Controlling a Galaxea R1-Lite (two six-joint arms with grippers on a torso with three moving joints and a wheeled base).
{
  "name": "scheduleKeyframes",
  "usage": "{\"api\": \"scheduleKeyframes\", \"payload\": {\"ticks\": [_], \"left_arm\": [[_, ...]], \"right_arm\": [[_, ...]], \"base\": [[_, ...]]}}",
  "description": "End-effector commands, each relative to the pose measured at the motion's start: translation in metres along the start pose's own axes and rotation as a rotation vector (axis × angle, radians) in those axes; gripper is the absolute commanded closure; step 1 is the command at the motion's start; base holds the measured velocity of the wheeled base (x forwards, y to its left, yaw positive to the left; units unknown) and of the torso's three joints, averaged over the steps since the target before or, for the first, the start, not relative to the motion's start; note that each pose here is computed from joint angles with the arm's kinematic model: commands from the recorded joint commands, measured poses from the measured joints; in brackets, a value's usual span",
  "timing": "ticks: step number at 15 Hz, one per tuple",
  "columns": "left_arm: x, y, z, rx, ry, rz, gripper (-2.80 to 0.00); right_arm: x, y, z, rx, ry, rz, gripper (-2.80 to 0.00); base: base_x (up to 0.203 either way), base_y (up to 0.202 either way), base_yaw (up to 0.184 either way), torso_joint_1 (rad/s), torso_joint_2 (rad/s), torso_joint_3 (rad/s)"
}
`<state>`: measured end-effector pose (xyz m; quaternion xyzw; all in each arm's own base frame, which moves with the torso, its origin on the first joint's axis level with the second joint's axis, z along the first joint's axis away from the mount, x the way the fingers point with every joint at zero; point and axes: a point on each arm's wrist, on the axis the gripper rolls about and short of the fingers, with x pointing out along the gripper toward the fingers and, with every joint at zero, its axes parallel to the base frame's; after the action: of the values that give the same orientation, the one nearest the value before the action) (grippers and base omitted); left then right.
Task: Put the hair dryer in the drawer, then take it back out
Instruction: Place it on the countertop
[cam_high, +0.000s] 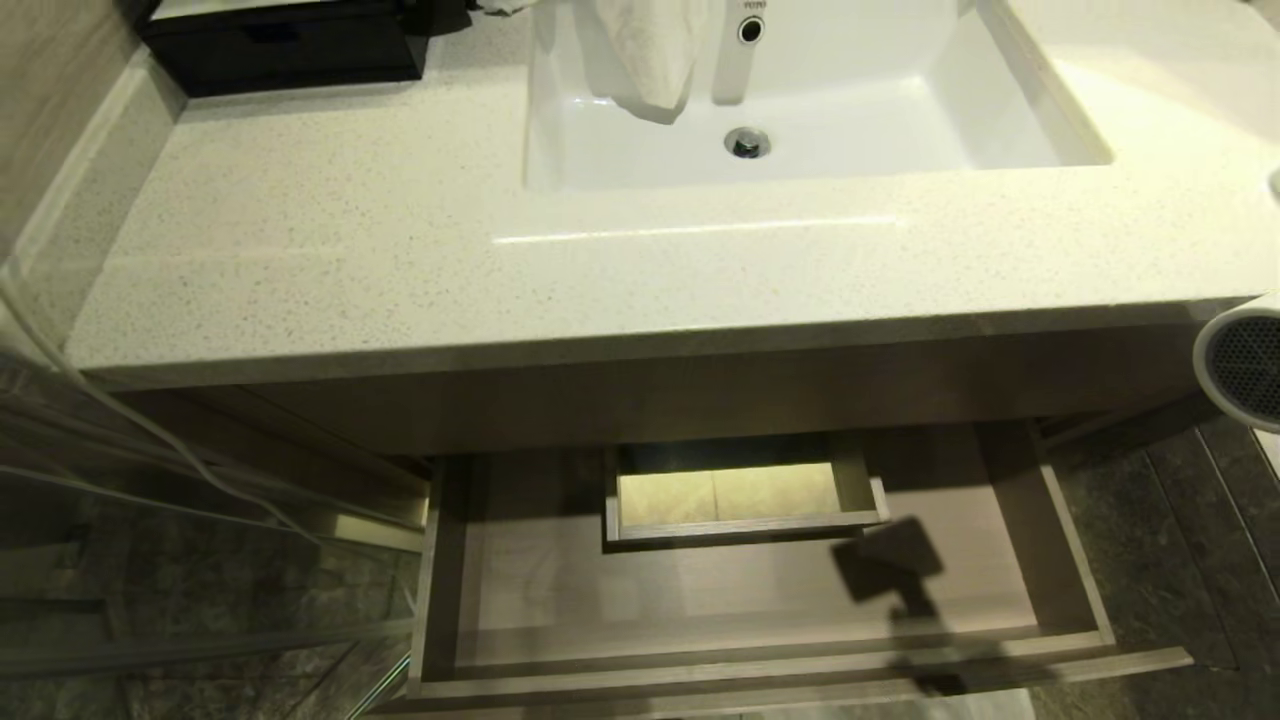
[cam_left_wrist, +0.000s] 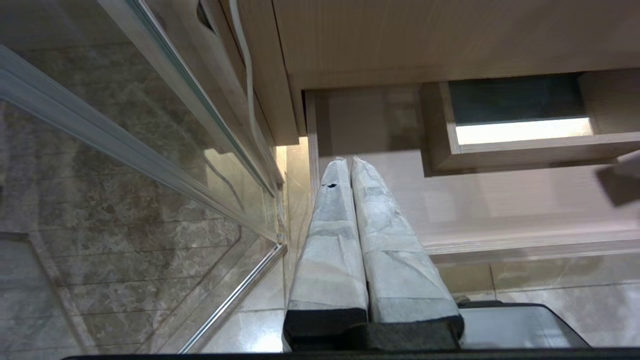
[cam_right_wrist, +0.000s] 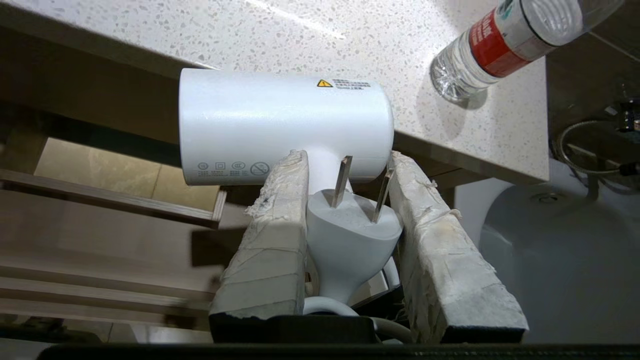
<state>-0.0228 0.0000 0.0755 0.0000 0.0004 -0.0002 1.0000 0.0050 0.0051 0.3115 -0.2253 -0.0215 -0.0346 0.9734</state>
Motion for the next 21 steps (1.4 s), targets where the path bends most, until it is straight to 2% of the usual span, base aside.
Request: {"api": "scheduleKeyframes", "payload": {"ticks": [1,5,6,8,9,21], "left_arm": [[0.0,0.0,0.0,0.0,0.001,0.0,0.0],[0.0,0.0,0.0,0.0,0.001,0.0,0.0],[0.0,0.0,0.0,0.0,-0.001,0.0,0.0],[0.0,0.0,0.0,0.0,0.001,0.0,0.0],[0.0,0.0,0.0,0.0,0.001,0.0,0.0],[0.0,0.0,0.0,0.0,0.001,0.0,0.0]], "right_arm": [[0.002,0.0,-0.001,0.0,0.007,0.005,0.0],[0.009,-0.001,-0.004,0.017,0.044,0.018,0.0],[0.012,-0.001,-0.006,0.034,0.074,0.031,0.0],[0.023,-0.001,-0.016,0.114,0.201,0.086,0.0],[0.024,-0.001,-0.016,0.131,0.217,0.091,0.0],[0.018,0.001,-0.015,0.105,0.193,0.09,0.0]], "base": [[0.0,0.0,0.0,0.207,-0.46,-0.251],[0.0,0.0,0.0,0.093,-0.2,-0.109],[0.0,0.0,0.0,0.0,0.0,0.0],[0.0,0.0,0.0,0.0,0.0,0.0],[0.0,0.0,0.0,0.0,0.0,0.0],[0.0,0.0,0.0,0.0,0.0,0.0]]}}
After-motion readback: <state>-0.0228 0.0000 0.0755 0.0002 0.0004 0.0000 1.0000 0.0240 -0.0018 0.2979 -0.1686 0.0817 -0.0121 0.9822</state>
